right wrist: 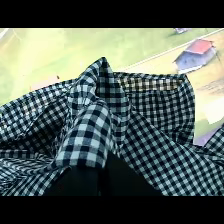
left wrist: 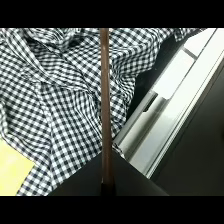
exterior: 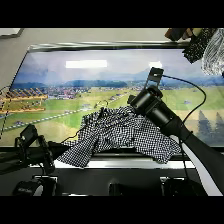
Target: Fold the clothes and pants, and hang the long-sleeved shirts on hangers.
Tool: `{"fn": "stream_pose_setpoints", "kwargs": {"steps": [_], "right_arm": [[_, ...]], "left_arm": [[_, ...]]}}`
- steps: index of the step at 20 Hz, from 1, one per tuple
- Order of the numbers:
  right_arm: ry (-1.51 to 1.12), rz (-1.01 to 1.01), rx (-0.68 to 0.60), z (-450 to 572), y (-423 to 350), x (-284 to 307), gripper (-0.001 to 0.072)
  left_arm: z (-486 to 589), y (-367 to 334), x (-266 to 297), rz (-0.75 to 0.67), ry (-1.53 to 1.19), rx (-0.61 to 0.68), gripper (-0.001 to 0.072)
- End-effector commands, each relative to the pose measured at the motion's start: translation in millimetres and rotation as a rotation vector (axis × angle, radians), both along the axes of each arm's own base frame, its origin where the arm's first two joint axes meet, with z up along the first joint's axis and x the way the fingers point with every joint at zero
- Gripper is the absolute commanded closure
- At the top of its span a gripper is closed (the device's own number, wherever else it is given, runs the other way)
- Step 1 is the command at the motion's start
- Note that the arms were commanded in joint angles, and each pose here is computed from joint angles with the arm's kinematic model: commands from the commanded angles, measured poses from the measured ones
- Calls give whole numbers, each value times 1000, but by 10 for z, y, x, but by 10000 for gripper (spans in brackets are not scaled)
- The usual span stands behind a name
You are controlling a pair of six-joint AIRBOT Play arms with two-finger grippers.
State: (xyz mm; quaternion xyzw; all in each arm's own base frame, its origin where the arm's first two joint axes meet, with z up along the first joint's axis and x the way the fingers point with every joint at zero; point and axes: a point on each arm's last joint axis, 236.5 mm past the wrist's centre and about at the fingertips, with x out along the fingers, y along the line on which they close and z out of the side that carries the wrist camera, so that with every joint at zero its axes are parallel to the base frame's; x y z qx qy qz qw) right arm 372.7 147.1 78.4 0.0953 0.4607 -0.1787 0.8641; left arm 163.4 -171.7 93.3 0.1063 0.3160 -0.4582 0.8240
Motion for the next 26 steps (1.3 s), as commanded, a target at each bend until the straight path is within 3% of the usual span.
{"fn": "stream_pose_setpoints", "kwargs": {"steps": [1, 9, 21, 26], "right_arm": [[-17, -12, -12, 66, -43, 23, 684], [-57, -14, -8, 221, -45, 89, 684], [-70, -30, -56, 267, -158, 101, 684], [-67, -25, -18, 298, -91, 74, 684]], "left_arm": [[140, 34, 53, 31, -22, 2, 690], [345, -124, -88, -1, 21, -92, 688], [327, -134, -101, -4, 43, -95, 687], [237, -144, 58, -3, 52, -82, 687]]}}
